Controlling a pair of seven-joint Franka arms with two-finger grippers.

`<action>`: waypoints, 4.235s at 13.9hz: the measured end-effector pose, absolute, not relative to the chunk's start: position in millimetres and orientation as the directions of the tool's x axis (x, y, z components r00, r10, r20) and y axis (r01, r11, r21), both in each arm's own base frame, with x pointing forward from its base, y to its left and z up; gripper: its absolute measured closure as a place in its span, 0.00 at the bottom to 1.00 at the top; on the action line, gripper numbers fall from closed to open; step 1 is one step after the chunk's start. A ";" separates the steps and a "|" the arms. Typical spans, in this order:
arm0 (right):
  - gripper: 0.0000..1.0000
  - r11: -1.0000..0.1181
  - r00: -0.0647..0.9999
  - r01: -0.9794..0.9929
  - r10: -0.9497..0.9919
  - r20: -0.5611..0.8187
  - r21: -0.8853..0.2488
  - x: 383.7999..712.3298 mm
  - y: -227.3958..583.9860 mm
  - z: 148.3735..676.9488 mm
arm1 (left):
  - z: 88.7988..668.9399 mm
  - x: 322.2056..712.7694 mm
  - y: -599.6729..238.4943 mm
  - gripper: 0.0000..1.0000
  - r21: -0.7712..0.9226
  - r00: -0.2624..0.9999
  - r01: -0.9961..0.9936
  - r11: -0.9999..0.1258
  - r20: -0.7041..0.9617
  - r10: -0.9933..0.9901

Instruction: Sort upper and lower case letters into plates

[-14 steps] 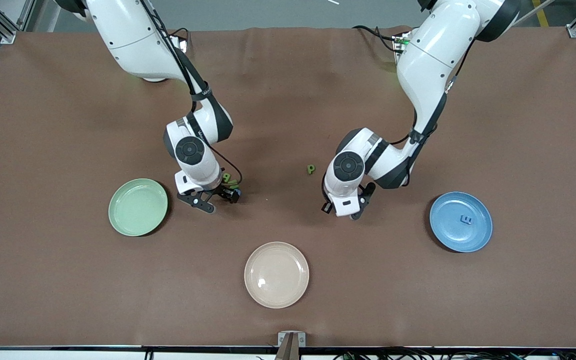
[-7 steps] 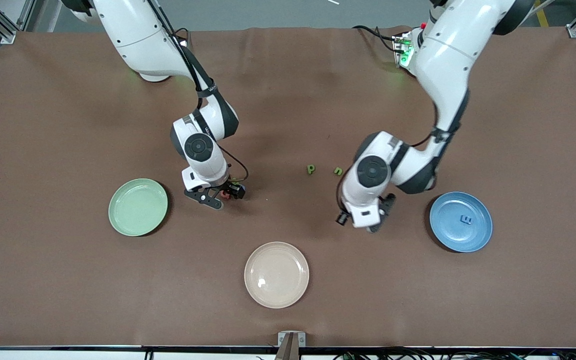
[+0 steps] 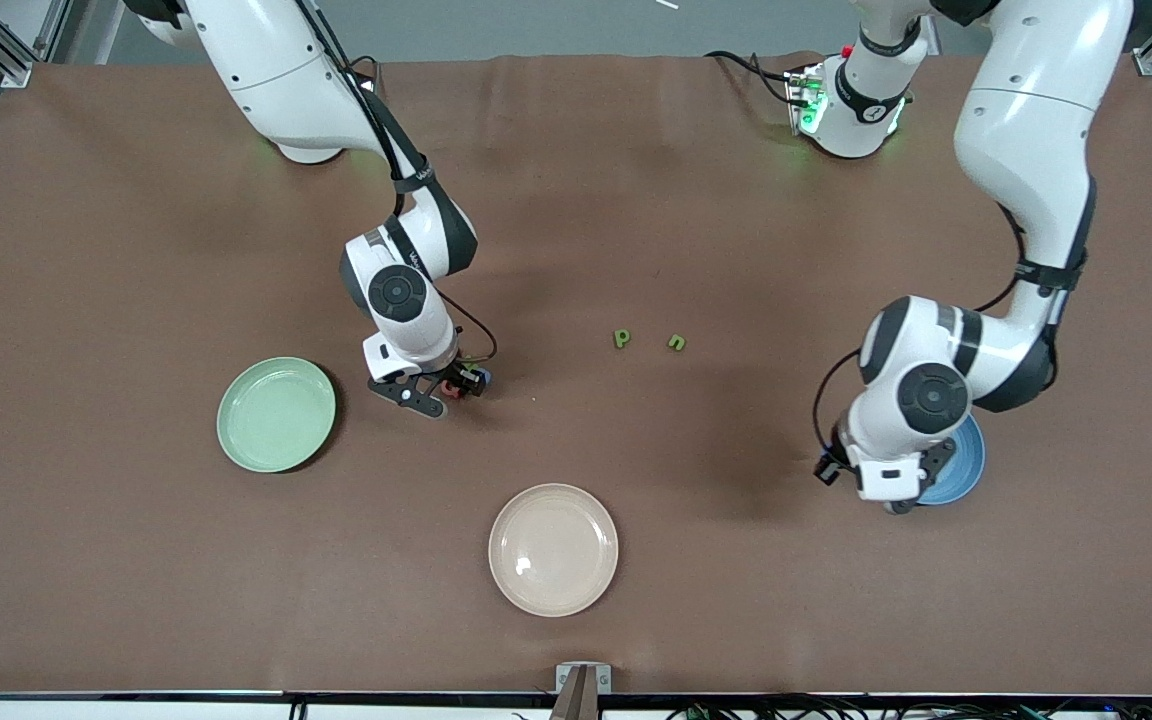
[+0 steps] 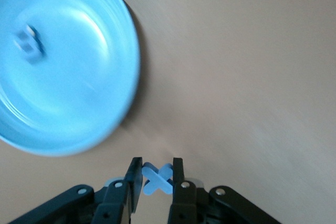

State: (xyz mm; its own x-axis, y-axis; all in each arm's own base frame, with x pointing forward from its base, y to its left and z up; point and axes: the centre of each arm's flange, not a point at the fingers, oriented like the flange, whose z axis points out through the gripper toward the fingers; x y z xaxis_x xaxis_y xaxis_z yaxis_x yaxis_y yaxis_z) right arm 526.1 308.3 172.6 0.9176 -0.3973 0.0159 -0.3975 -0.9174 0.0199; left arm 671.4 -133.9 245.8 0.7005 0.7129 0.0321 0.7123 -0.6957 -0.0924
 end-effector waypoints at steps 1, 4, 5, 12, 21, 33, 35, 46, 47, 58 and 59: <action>0.55 -0.917 0.918 -0.398 -0.397 0.016 0.020 526.2 308.2 172.6 | 247.2 671.9 -115.9 0.73 -0.113 0.719 0.692 -0.713 0.023 0.695; 0.59 -0.917 0.917 -0.398 -0.398 0.015 0.022 526.8 307.6 173.8 | 235.5 663.5 -64.4 0.73 -0.153 0.749 0.653 -0.742 -0.016 0.663; 0.59 -0.918 0.918 -0.396 -0.396 0.018 0.022 528.6 305.3 174.4 | 228.3 659.8 -49.4 0.73 -0.162 0.749 0.650 -0.743 -0.029 0.662; 0.64 -0.949 0.950 -0.311 -0.312 -0.015 0.050 569.7 238.1 213.5 | 221.6 648.9 -54.4 0.21 -0.143 0.748 0.651 -0.745 -0.046 0.662; 0.64 -0.990 0.987 -0.135 -0.138 -0.085 0.046 608.0 94.9 256.4 | 225.4 577.8 -241.2 0.07 -0.033 0.672 0.734 -0.678 -0.104 0.733; 0.64 -0.996 0.987 -0.075 -0.080 -0.137 0.037 569.2 28.7 192.3 | 184.2 473.6 -352.8 0.20 -0.015 0.574 0.819 -0.574 -0.015 0.819; 0.64 -0.997 0.987 -0.073 -0.077 -0.143 0.036 567.9 30.2 191.3 | 177.9 464.2 -358.6 0.25 -0.021 0.569 0.822 -0.569 -0.022 0.822; 0.00 -0.992 0.970 -0.129 -0.126 -0.207 -0.001 600.4 59.1 248.6 | 177.9 468.1 -357.8 0.73 0.013 0.570 0.822 -0.570 -0.025 0.821; 0.00 -0.990 0.969 -0.143 -0.140 -0.205 0.003 600.4 67.6 249.9 | 182.9 478.0 -353.1 0.73 0.027 0.575 0.818 -0.575 -0.018 0.818; 0.00 -0.952 0.948 -0.303 -0.305 -0.089 0.028 553.9 218.0 216.6 | 255.1 634.7 -121.1 0.73 -0.020 0.741 0.669 -0.743 0.088 0.665; 0.00 -0.950 0.946 -0.312 -0.313 -0.077 0.025 545.1 227.3 207.6 | 253.9 637.8 -98.4 0.73 -0.029 0.752 0.658 -0.753 0.085 0.654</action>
State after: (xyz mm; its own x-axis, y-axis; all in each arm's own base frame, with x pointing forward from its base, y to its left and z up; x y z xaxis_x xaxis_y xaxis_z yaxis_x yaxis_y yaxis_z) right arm 545.1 227.3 207.6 0.9465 -0.3134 -0.0771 -0.3124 -0.9496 0.0254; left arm 637.8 -98.4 253.9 0.7519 0.6539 0.0846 0.6578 -0.7526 -0.0290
